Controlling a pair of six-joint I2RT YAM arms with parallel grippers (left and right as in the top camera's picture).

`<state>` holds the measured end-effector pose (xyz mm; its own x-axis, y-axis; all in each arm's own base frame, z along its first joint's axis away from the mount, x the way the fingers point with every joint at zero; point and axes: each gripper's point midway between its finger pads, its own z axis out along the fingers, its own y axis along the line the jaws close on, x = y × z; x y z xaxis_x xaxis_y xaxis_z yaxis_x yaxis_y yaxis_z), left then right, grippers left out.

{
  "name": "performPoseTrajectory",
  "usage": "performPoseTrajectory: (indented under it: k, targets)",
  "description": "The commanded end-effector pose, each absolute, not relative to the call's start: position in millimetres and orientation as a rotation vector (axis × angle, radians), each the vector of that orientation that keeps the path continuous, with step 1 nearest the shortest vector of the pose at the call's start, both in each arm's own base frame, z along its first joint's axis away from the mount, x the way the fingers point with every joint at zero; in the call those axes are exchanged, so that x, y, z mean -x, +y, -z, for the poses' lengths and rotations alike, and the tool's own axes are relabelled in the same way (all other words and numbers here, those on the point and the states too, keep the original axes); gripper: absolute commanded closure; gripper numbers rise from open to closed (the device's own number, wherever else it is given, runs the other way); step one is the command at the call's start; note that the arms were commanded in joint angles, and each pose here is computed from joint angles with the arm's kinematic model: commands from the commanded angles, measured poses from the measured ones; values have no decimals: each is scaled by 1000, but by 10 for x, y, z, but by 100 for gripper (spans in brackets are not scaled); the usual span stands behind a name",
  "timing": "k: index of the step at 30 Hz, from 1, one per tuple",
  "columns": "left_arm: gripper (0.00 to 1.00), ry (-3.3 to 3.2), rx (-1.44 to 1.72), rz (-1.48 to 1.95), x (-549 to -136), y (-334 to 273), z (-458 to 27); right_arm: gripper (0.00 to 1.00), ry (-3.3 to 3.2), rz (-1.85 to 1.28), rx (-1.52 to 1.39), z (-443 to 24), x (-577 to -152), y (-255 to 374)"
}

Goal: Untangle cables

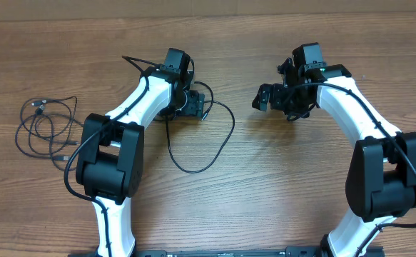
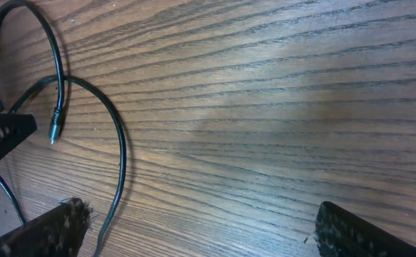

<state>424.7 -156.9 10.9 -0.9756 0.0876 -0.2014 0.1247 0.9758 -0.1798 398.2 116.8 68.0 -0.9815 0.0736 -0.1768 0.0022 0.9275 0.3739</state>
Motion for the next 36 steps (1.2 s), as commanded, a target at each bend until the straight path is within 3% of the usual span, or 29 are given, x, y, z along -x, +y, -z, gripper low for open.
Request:
performPoseTrajectory:
  k: [1,4,6,12,20,24,36]
  targets:
    - [19,2957,-160,298,-4181,-1605,-21,0,2875,-555,-50,-763,-3987,1173]
    - [22,2975,-161,292,-4138,-1598,-12,0,2875,-555,-50,-763,-3987,1173]
    - [29,2985,-165,290,-4110,-1603,-8,0,2875,-555,-50,-763,-3987,1173]
    - [31,2929,-245,307,-4205,-1685,-59,0,2875,-555,-50,-763,-3987,1173]
    - [21,2849,-367,202,-4513,-1544,-647,0,2875,-555,-50,-763,-3987,1173]
    - [24,2862,-572,165,-4390,-1487,-545,0,2875,-555,-50,-763,-3987,1173]
    - [24,2991,-574,99,-3976,-1272,68,0,2875,-555,-50,-763,-3987,1173]
